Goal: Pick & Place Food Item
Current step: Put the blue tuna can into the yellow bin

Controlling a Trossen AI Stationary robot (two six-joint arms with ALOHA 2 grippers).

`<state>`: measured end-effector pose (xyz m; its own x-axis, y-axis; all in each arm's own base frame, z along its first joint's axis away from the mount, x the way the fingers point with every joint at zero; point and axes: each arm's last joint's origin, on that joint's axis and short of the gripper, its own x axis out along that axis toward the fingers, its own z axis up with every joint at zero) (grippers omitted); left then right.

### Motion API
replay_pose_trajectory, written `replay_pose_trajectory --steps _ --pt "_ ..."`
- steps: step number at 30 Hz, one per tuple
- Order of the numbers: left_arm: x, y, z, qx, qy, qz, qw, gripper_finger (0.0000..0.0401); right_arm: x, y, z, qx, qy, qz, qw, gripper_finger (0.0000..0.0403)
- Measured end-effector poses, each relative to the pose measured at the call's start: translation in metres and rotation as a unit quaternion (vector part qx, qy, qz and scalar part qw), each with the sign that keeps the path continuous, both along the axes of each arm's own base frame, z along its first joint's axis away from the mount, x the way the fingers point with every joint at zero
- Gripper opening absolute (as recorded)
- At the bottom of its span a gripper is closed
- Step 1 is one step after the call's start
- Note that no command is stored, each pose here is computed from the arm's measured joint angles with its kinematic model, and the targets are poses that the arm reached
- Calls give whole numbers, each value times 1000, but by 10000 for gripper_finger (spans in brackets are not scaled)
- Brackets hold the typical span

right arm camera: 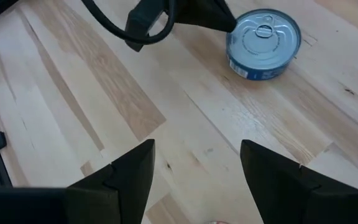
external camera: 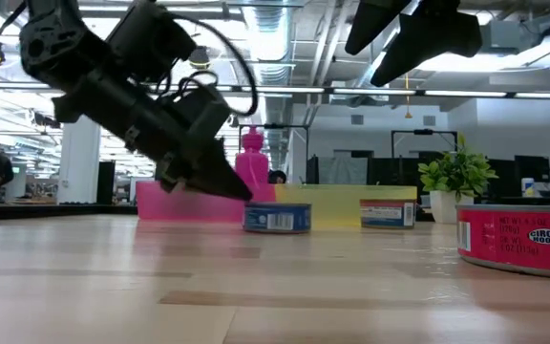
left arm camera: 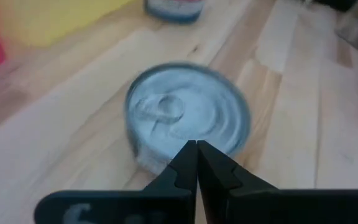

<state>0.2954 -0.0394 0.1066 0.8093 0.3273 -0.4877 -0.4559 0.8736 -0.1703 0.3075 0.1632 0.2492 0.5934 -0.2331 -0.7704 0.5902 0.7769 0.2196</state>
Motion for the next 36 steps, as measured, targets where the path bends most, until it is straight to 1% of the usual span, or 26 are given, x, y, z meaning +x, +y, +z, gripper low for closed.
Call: replay_pose_trajectory --steps 4,10,13,17,21,25,28,30,33,36 --pt "-11 3 -7 -7 -13 26 1000 0 0 0 0 0 0 0 1000 232" --pt "-15 4 -7 -15 -34 27 999 0 2 -4 0 0 0 -6 1000 232" --pt "-14 4 -11 -21 -31 33 999 0 4 -7 0 -1 1 -9 1000 232" --pt "-13 2 -16 -35 -30 27 999 0 5 -9 0 -2 1 -12 1000 232" --pt "-13 2 -17 -35 -28 27 999 0 5 -9 0 -2 1 -12 1000 232" --pt "-16 0 -21 -38 -7 30 999 0 5 -9 0 0 0 -14 1000 232" --pt "-19 -3 -23 -36 3 26 999 0 5 -9 0 12 -4 -29 999 232" --pt "-24 -5 -30 -44 30 12 999 0 6 -11 0 26 -8 -48 998 232" --pt "-25 -7 -30 -48 26 12 998 0 9 -18 0 46 -12 -76 996 232" --pt "-25 -7 -29 -46 22 13 999 0 15 -27 0 52 -18 -85 995 232"
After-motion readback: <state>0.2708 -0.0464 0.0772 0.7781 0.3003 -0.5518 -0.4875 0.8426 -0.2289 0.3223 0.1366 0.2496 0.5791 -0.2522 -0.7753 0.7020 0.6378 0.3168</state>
